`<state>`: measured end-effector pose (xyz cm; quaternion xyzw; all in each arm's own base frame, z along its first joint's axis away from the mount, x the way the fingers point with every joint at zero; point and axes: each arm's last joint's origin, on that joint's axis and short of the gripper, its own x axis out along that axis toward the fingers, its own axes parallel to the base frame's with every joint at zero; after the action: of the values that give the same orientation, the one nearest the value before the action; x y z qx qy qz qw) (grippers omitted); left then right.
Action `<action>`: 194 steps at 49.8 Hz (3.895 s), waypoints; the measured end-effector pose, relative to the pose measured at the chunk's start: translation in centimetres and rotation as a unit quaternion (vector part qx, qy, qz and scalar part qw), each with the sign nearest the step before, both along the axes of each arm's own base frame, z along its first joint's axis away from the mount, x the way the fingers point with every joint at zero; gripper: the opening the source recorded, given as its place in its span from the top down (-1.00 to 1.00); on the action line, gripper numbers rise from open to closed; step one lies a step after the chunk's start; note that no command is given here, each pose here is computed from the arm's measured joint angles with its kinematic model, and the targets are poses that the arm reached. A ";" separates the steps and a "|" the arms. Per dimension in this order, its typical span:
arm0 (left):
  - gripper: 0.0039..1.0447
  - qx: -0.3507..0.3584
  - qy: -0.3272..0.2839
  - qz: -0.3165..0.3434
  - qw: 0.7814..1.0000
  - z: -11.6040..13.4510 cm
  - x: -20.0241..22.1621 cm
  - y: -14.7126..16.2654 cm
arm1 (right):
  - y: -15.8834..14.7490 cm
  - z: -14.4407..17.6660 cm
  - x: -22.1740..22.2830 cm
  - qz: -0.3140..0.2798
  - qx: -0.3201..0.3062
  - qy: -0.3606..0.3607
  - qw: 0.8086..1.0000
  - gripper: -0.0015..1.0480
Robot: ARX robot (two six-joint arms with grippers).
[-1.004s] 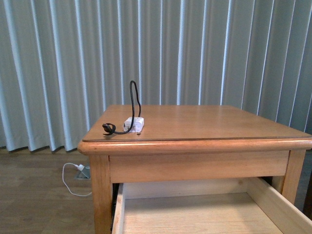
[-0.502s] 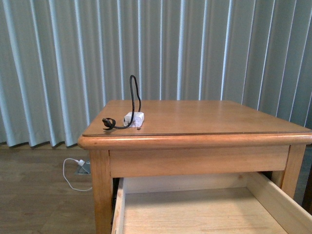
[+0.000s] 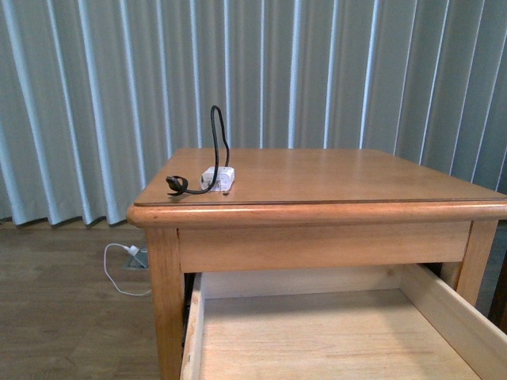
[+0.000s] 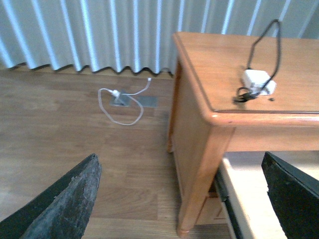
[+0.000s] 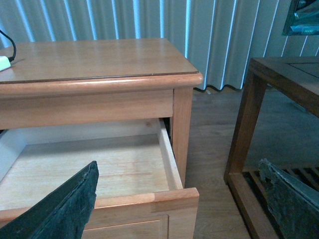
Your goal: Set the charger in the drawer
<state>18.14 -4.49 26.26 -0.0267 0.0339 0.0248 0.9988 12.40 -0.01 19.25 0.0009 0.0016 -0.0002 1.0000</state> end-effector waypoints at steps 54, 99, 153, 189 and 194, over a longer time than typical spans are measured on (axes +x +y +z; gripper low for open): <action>-0.89 0.102 0.124 -0.160 0.974 0.7 27.5 -11.4 | 0.0 0.0 0.0 0.000 0.000 0.000 1.000 -0.83; 0.07 0.135 0.128 -0.199 0.962 0.0 25.6 -11.3 | 0.0 0.0 0.0 0.000 0.000 0.000 1.000 -0.83; 0.09 0.146 0.153 -0.387 0.898 -5.1 13.8 -17.6 | 0.0 0.0 0.0 0.000 0.000 0.000 1.000 -0.83; -0.68 0.204 0.206 -0.328 0.899 -10.4 17.1 -19.0 | 0.0 0.0 0.0 0.000 0.000 0.000 1.000 -0.83; -0.92 0.202 0.191 -0.327 0.903 -9.6 16.6 -18.6 | 0.0 0.0 0.0 0.000 0.000 0.000 1.000 -0.83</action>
<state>34.72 -23.09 16.71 0.1933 0.2249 -0.2927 0.9091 12.40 -0.01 19.25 0.0009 0.0016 -0.0004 1.0000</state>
